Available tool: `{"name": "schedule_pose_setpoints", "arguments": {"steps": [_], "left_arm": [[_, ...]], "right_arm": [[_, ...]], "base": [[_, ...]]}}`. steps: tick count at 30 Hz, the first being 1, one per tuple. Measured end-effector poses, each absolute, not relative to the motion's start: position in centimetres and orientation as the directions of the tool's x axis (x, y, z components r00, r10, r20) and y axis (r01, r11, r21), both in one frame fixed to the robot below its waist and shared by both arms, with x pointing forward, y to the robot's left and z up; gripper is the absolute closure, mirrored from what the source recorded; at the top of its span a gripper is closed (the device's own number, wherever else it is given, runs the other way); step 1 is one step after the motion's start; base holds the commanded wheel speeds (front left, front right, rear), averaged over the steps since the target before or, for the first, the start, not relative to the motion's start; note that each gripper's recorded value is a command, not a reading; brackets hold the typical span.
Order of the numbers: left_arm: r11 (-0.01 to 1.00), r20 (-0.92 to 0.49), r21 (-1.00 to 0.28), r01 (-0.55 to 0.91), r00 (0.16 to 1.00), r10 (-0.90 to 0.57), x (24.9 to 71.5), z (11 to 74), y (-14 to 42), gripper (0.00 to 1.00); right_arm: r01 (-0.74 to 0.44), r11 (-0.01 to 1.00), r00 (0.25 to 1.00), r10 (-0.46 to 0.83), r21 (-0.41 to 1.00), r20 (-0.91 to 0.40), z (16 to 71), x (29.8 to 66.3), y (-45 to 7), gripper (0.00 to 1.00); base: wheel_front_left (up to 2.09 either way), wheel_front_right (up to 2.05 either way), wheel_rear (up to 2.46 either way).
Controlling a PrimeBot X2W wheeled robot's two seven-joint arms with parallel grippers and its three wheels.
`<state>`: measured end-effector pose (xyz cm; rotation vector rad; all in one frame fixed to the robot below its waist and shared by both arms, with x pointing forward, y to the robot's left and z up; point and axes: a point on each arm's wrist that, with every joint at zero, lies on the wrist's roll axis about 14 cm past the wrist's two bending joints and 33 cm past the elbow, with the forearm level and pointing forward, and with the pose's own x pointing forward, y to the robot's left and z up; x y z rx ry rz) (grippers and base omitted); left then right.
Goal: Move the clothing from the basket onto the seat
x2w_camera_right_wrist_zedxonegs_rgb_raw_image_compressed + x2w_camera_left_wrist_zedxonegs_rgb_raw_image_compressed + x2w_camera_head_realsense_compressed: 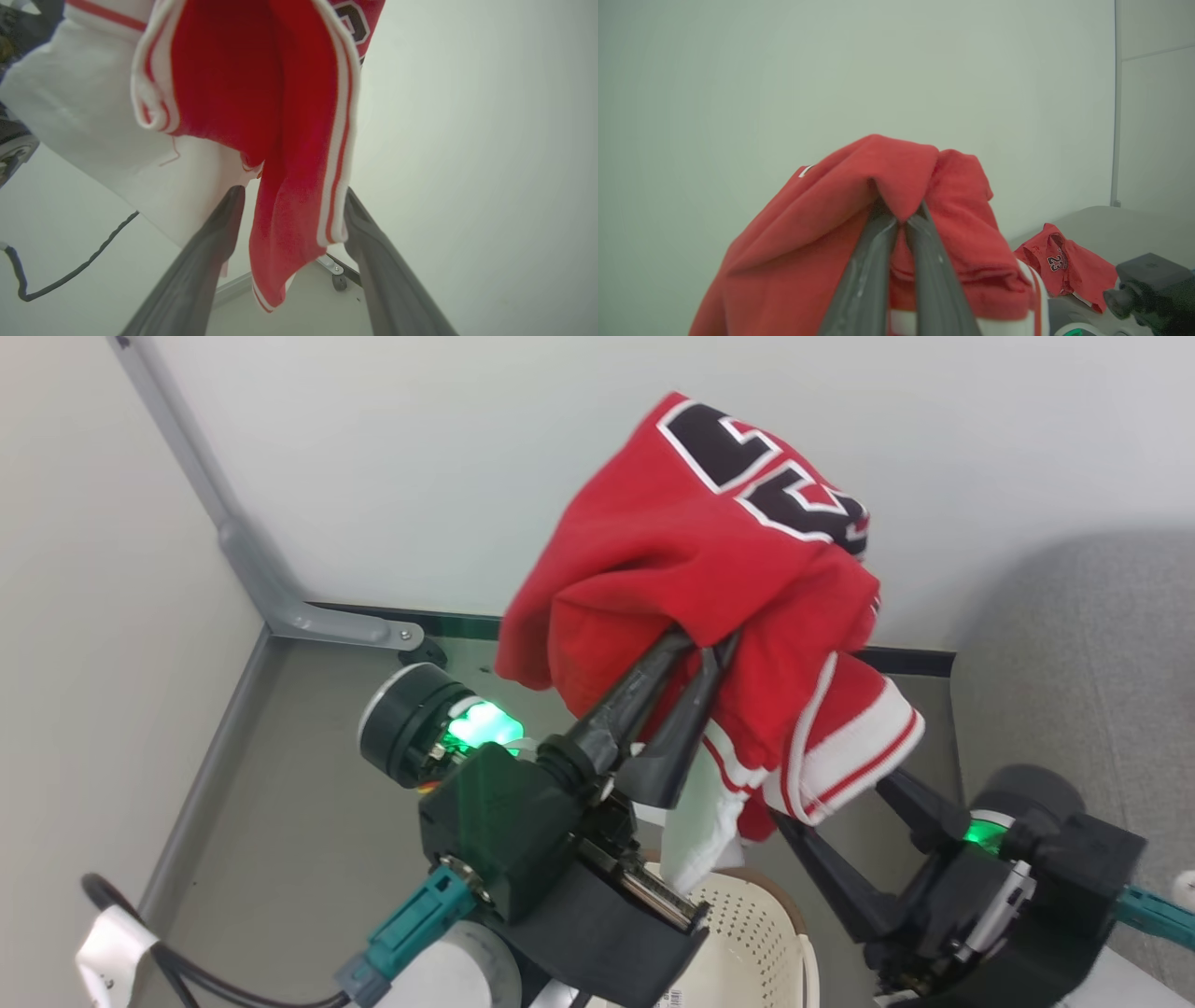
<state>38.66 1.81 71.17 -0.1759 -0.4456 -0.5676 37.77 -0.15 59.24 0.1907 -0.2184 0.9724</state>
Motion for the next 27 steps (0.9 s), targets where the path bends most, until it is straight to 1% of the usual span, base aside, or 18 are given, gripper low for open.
{"name": "schedule_pose_setpoints", "arguments": {"steps": [7,8,9,10,12,20,21,22,24,25,27], "left_arm": [[0.828,0.427,-0.046,0.559,0.76,-0.49,37.9,71.2,2.1,1.0],[0.829,0.422,-0.047,0.557,0.763,-0.489,37.9,71.2,2.2,1.0],[0.832,0.419,-0.047,0.553,0.767,-0.486,37.8,71.2,2.3,1.0],[0.834,0.416,-0.046,0.55,0.769,-0.485,37.9,71.2,2.4,1.0],[0.839,0.413,-0.05,0.542,0.776,-0.477,37.9,71.3,2.6,1.0],[0.844,0.403,-0.06,0.533,0.786,-0.468,37.9,71.4,2.9,1.0],[0.845,0.401,-0.064,0.53,0.789,-0.465,38.0,71.4,2.9,0.98],[0.848,0.401,-0.07,0.525,0.793,-0.458,38.0,71.4,3.1,0.64],[0.851,0.407,-0.079,0.519,0.796,-0.447,38.0,71.6,3.3,0.19],[0.854,0.41,-0.083,0.514,0.798,-0.441,38.1,71.7,3.4,0.0],[0.862,0.406,-0.083,0.499,0.807,-0.428,38.3,71.4,3.7,0.0]], "right_arm": [[-0.892,0.451,0.437,0.846,0.025,0.305,60.9,37.1,4.0,0.0],[-0.897,0.442,0.426,0.85,0.021,0.309,61.1,37.1,4.4,0.81],[-0.901,0.433,0.416,0.855,0.017,0.311,61.2,37.1,4.8,0.81],[-0.905,0.425,0.408,0.859,0.013,0.311,61.3,37.0,5.2,1.0],[-0.911,0.413,0.397,0.866,0.011,0.303,61.2,36.9,5.5,1.0],[-0.908,0.419,0.407,0.871,0.014,0.277,60.6,37.5,5.5,1.0],[-0.906,0.422,0.409,0.87,0.013,0.276,60.5,37.6,5.4,1.0],[-0.906,0.424,0.411,0.869,0.017,0.275,60.5,37.6,5.4,1.0],[-0.901,0.432,0.422,0.865,0.022,0.271,60.4,37.8,5.1,1.0],[-0.898,0.44,0.429,0.863,0.022,0.267,60.3,38.0,4.9,1.0],[-0.885,0.465,0.456,0.851,0.028,0.261,60.1,38.7,4.1,1.0]], "base": [[0.0,0.0,0.0],[0.0,0.0,0.0],[0.0,0.0,0.0],[0.0,0.0,0.0],[0.0,0.0,0.0],[0.0,0.0,0.0],[0.0,0.0,0.0],[0.0,0.0,0.0],[0.0,0.0,0.0],[0.0,0.0,0.0],[0.0,0.0,0.0]]}}
